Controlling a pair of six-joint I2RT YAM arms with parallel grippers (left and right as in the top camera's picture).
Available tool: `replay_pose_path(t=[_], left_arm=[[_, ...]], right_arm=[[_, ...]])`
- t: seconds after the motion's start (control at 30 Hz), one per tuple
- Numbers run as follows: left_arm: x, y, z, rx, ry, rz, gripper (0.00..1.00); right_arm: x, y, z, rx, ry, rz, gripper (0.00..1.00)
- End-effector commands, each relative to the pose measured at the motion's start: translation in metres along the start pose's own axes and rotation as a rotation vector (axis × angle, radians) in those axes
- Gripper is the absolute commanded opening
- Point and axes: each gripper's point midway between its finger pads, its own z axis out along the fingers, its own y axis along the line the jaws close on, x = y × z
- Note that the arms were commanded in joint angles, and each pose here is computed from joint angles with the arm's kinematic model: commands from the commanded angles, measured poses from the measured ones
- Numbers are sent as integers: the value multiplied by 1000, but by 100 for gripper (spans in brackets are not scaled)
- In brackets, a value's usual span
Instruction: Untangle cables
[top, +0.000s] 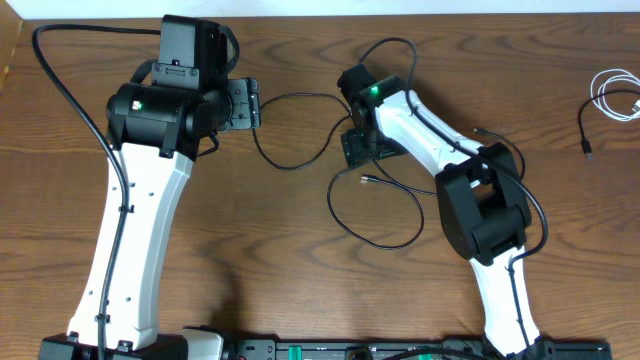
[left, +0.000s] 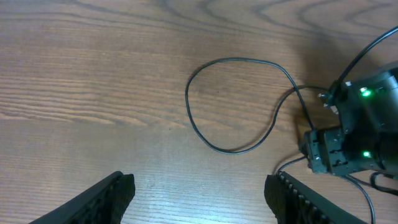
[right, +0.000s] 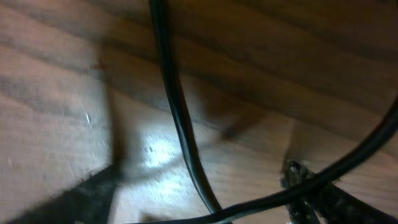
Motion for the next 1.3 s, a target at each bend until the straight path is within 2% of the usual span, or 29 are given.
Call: replay_pose_path(t=[0.0, 0.2, 0.47, 0.53, 0.6, 0.63, 0.77, 0.93, 1.1, 1.27], left_arm=[[2, 2, 5, -10, 13, -12, 74], [3, 2, 5, -9, 14, -12, 74], [3, 2, 5, -10, 17, -12, 74], [4, 2, 5, -10, 18, -12, 74], [4, 2, 5, -10, 18, -12, 74], [4, 3, 5, -11, 18, -12, 74], [4, 2, 5, -10, 19, -19, 73], [4, 2, 5, -10, 19, -19, 74], [4, 2, 5, -10, 19, -19, 74], [4, 3, 5, -11, 18, -35, 74]], right_arm=[[3, 7, -1, -16, -18, -13, 72], [1, 7, 1, -14, -27, -100, 52], [38, -1, 34, -11, 63, -279, 41], [52, -3, 43, -26, 102, -277, 25], [55, -2, 44, -50, 114, -270, 3], [54, -2, 44, -57, 114, -266, 1], [45, 3, 31, -141, 105, -248, 1], [18, 11, -27, -362, 24, -283, 1], [-8, 10, -142, -767, -197, -366, 1], [-33, -51, -232, -918, -454, -283, 1]])
